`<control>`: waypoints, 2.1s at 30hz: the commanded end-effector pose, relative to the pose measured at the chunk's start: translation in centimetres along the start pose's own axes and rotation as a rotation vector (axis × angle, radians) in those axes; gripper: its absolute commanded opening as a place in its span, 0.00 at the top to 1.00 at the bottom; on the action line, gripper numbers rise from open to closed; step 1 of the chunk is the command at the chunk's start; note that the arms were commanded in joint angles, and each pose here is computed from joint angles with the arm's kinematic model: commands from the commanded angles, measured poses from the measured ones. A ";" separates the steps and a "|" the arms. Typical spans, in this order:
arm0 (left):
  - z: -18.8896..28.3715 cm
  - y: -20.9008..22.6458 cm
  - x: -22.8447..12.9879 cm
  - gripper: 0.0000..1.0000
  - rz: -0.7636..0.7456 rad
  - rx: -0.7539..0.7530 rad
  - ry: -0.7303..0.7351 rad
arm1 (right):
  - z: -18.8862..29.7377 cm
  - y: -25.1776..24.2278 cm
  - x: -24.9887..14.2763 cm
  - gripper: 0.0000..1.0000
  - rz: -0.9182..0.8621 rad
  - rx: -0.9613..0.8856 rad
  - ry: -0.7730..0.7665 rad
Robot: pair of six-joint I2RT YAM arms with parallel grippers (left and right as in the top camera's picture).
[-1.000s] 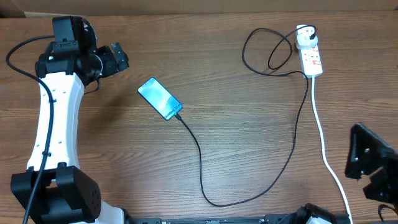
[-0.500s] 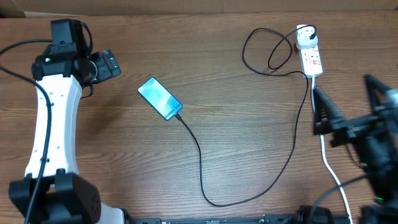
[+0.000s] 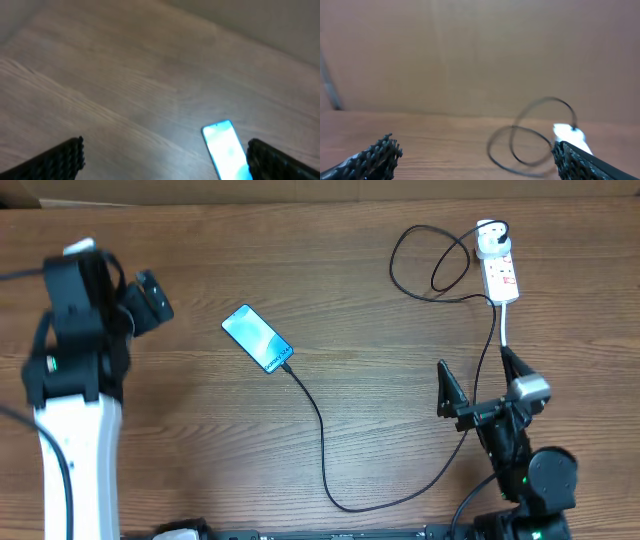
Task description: Plug charger to phone and switch on socket
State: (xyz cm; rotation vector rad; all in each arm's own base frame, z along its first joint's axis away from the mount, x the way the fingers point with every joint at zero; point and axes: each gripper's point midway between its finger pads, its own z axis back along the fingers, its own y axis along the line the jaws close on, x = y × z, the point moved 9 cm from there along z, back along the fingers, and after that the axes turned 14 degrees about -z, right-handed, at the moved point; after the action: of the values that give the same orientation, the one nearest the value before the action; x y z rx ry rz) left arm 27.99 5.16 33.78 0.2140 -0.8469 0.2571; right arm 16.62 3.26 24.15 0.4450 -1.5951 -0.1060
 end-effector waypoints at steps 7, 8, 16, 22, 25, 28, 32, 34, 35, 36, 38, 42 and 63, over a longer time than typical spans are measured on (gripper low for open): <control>3.2 1.2 -8.8 0.00 0.048 -0.001 -0.294 | 1.3 -2.5 -4.7 0.00 -0.023 -0.106 -0.018; 3.3 1.3 -9.7 0.00 0.052 -0.010 -0.319 | 1.3 -2.6 -5.1 0.00 -0.022 -0.107 0.005; 3.0 1.4 -15.9 0.00 0.082 -0.035 -0.480 | 1.8 -2.8 -6.3 0.00 0.004 -0.107 0.078; 2.1 1.3 -18.5 0.00 0.095 -0.046 -0.554 | 1.9 -2.7 -6.2 0.00 0.012 -0.096 0.075; 1.5 1.3 -19.5 0.00 0.098 -0.047 -0.568 | 1.9 -2.7 -6.2 0.00 0.009 -0.096 0.073; 0.8 1.2 -20.2 0.00 0.100 -0.048 -0.579 | 1.9 -2.7 -6.2 0.00 0.009 -0.096 0.073; -0.5 1.0 -21.0 0.00 0.108 -0.052 -0.601 | 1.9 -2.7 -6.2 0.00 0.009 -0.097 0.072; -1.0 0.9 -21.3 0.00 0.117 -0.054 -0.612 | 1.9 -2.8 -6.1 0.00 0.009 -0.101 0.071; -1.3 0.8 -21.4 0.00 0.117 -0.058 -0.620 | 1.9 -2.9 -6.1 0.00 0.009 -0.105 0.070; -1.4 0.7 -21.4 0.01 0.111 -0.069 -0.634 | 1.9 -3.0 -6.1 0.00 0.009 -0.112 0.067; -1.5 0.6 -21.4 0.00 0.110 -0.081 -0.642 | 1.9 -3.1 -6.0 0.00 0.009 -0.118 0.065; -1.5 0.5 -21.4 0.01 0.109 -0.083 -0.644 | 1.9 -3.1 -6.0 0.00 0.009 -0.118 0.066; -1.5 0.6 -21.4 0.00 0.109 -0.081 -0.644 | 1.9 -3.1 -6.0 0.00 0.009 -0.118 0.065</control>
State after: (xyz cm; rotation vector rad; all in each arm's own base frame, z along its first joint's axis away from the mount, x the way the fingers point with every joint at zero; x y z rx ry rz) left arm 15.29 3.26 16.67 0.1794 -1.5026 0.2697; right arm 15.51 2.19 17.46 0.3469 -1.5108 -0.1784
